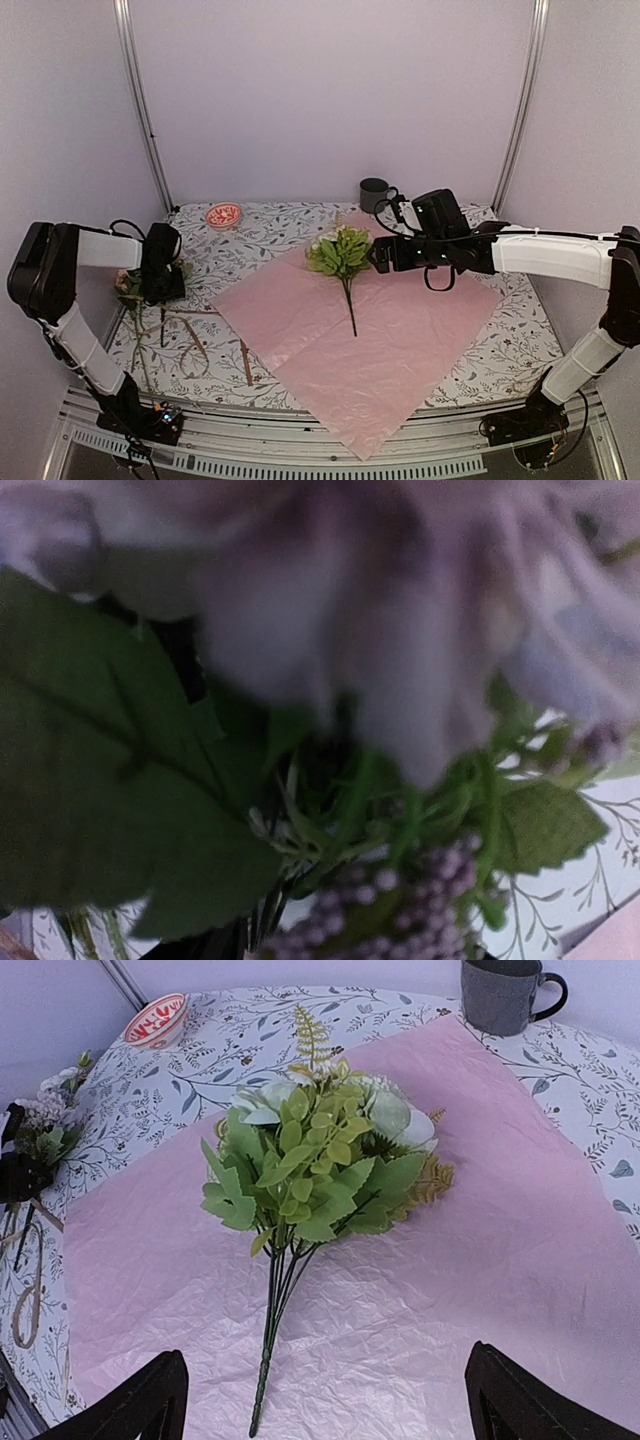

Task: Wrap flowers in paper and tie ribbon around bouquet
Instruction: Pick up the fake flower from the corner of the board, then pass from the left arm to the right, then pass from the right arm to the left

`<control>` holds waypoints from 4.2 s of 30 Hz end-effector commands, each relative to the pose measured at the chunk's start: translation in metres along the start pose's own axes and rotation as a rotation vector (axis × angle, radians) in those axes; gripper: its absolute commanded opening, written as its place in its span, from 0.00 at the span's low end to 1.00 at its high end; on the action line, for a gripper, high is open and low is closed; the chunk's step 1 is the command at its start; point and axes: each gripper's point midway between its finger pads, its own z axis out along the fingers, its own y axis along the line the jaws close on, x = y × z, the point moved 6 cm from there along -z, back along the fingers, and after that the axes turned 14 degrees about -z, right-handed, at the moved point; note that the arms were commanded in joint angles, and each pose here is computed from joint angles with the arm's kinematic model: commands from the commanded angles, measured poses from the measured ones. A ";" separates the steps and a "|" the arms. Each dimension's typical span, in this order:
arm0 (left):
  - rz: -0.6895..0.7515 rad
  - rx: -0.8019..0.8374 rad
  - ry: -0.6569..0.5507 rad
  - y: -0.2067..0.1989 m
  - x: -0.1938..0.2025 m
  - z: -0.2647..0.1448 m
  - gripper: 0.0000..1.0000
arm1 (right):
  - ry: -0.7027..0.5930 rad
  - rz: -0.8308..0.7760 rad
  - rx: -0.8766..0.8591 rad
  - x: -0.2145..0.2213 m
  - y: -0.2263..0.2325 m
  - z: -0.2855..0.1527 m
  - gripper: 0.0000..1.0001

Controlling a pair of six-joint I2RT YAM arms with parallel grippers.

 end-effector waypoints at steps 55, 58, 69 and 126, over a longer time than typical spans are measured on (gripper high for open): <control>0.352 1.933 -0.990 -0.139 0.100 -0.489 0.00 | -0.863 -0.515 -1.015 -0.125 0.156 -0.147 0.87; 0.340 1.951 -0.958 -0.146 0.105 -0.484 0.00 | -0.853 -0.478 -0.972 -0.128 0.154 -0.141 0.81; 0.353 1.952 -0.873 -0.158 0.115 -0.472 0.00 | -0.840 -0.440 -0.951 -0.131 0.152 -0.139 0.01; 0.810 1.976 -0.723 -0.159 0.139 -0.420 0.68 | -0.773 -0.631 -1.166 -0.075 0.106 -0.217 0.00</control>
